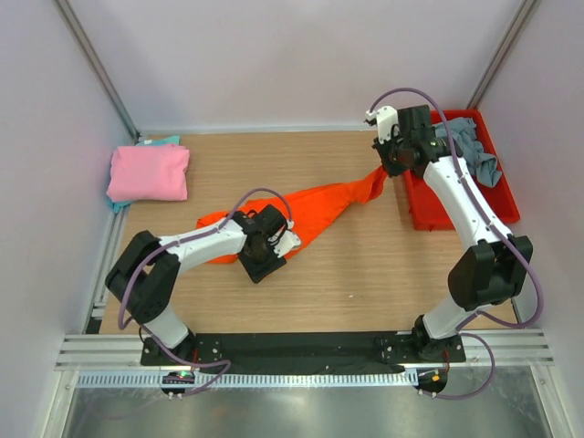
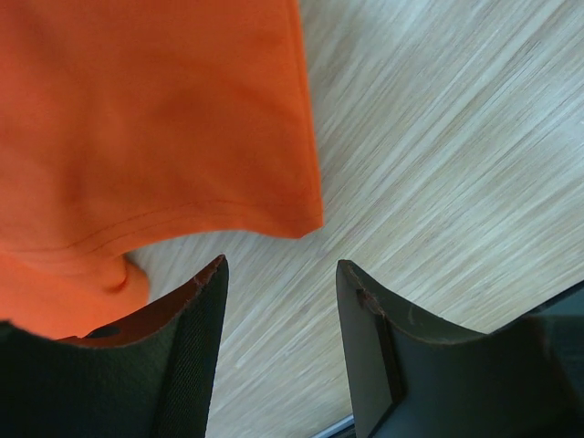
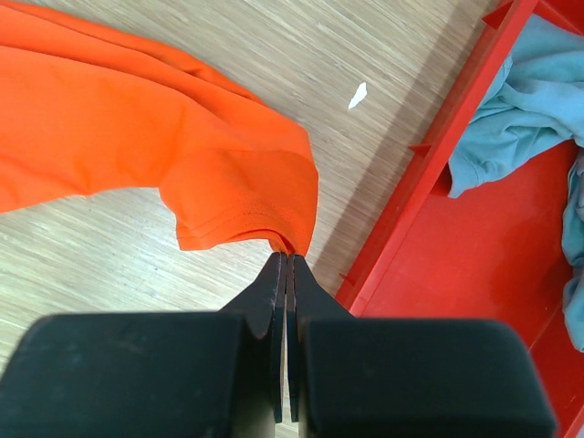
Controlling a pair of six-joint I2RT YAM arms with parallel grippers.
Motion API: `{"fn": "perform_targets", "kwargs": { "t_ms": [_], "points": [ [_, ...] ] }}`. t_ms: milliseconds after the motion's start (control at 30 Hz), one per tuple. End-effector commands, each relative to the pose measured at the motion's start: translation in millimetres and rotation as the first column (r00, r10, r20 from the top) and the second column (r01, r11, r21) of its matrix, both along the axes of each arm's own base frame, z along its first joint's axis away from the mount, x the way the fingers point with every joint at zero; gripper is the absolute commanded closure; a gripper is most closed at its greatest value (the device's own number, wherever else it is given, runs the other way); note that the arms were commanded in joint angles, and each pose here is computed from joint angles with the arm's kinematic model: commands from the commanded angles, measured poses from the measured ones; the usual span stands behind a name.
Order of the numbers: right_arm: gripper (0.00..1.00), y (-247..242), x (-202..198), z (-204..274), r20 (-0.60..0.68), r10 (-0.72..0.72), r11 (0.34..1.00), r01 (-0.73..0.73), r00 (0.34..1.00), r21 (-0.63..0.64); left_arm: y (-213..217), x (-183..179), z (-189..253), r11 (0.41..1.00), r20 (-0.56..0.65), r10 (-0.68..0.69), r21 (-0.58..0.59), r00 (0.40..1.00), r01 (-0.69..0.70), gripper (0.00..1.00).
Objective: Fold and stack the t-shirts
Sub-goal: Flatten the tshirt out
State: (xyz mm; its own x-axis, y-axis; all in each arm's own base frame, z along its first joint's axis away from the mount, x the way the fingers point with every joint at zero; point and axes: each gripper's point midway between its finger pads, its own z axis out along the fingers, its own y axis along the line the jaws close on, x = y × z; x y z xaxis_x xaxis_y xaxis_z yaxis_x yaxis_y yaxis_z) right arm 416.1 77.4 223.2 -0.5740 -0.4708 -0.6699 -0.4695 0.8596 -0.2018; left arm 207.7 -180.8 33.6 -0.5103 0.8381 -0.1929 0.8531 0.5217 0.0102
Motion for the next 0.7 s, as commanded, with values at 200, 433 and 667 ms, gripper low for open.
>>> {"fn": "perform_targets", "kwargs": {
  "t_ms": [200,433,667],
  "points": [
    [0.99,6.5,9.1,14.0,0.058,-0.002,0.999,-0.001,0.998,0.047,-18.0,12.0,-8.2,0.999,0.031,-0.034,0.021,0.999,0.033,0.48],
    [0.99,6.3,8.2,6.6,0.048,0.002,0.999,-0.005,0.999,0.046,-25.6,12.7,-1.7,0.998,0.064,-0.054,0.047,0.997,0.051,0.48],
    [0.99,4.5,9.6,0.3,0.041,0.001,0.999,-0.003,0.999,0.052,-29.2,9.1,-6.1,0.996,0.041,-0.066,0.067,0.997,0.063,0.48]
  ]
}}
